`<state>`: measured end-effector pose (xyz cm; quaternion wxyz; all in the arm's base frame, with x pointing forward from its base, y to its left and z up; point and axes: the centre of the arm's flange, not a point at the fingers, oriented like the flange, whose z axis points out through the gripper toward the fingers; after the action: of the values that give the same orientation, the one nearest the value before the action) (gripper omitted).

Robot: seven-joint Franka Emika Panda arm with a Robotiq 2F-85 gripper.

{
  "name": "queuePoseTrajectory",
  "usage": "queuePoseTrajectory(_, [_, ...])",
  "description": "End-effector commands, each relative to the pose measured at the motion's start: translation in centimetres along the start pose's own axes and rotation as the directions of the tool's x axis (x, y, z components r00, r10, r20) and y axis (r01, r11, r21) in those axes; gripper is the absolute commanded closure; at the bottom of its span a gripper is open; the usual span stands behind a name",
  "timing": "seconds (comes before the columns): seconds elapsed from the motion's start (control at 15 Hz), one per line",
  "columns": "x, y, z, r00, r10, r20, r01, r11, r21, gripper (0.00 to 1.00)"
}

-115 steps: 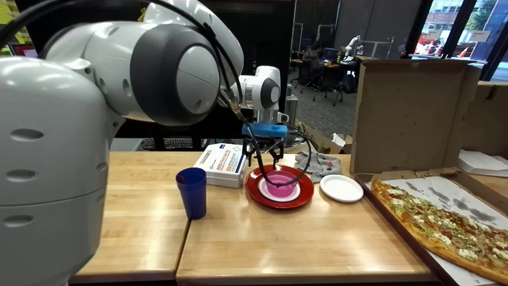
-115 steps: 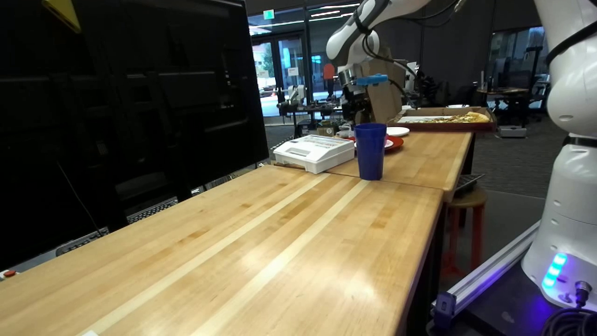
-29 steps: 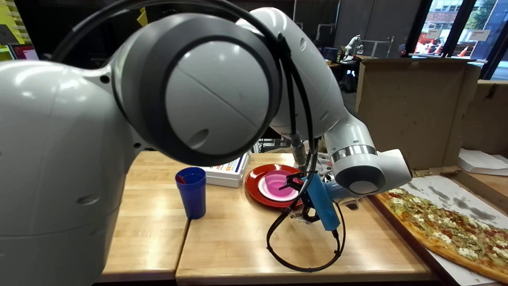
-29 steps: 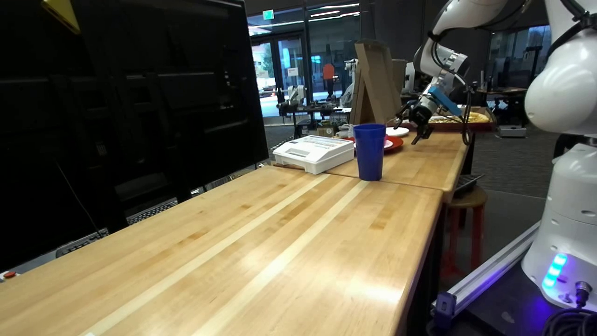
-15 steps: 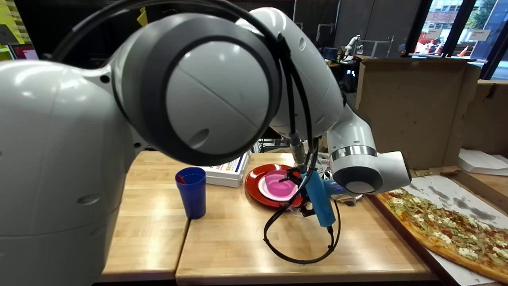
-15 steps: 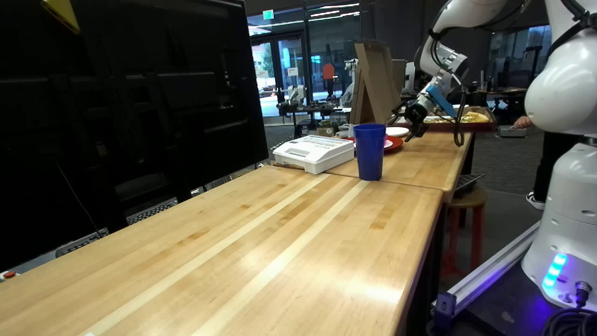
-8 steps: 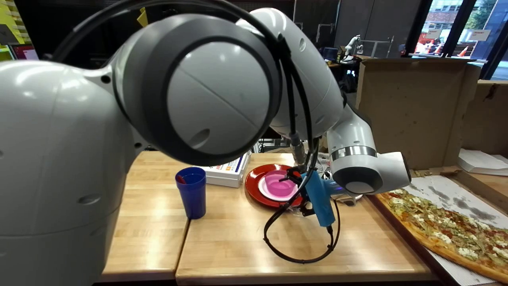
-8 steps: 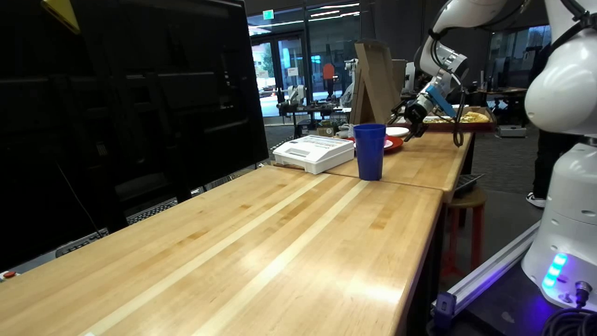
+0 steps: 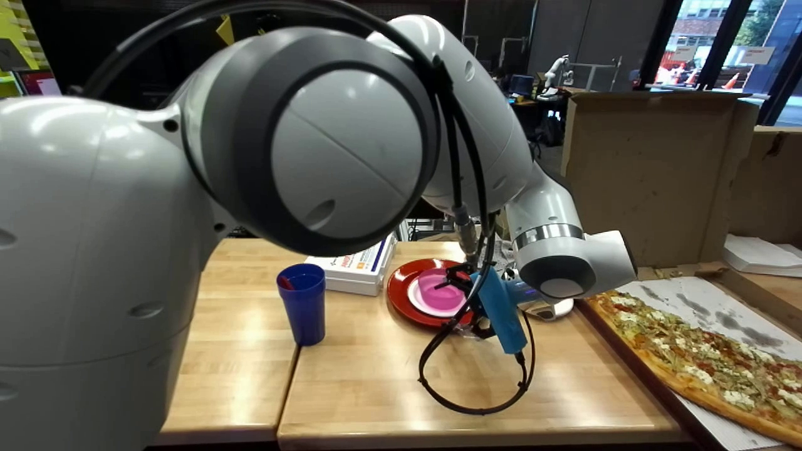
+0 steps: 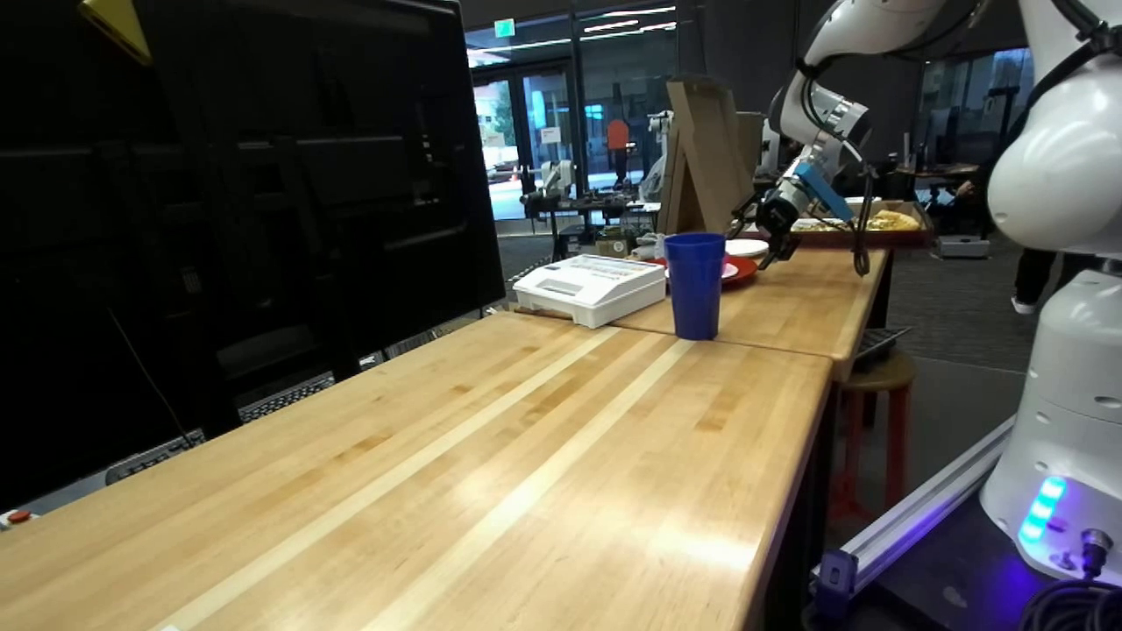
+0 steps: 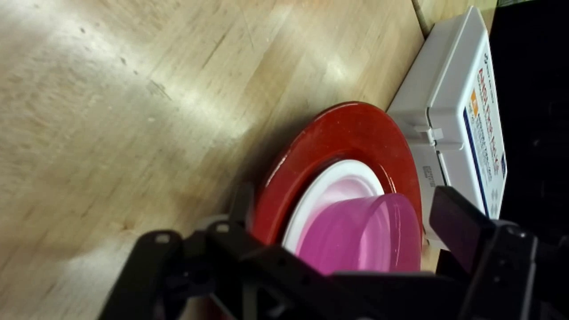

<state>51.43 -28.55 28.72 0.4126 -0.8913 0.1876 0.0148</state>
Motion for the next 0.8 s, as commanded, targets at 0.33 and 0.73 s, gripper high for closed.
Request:
queuePoseTrajectory(0.33, [1.4,0.8,-0.1,0.998,0.057,-0.028,-0.055,0.996,0.077,0.0])
queuePoseTrajectory(0.73, [2.0,3.3,-1.0,0.992,0.11,-0.055,-0.097,0.974,0.205,0.0])
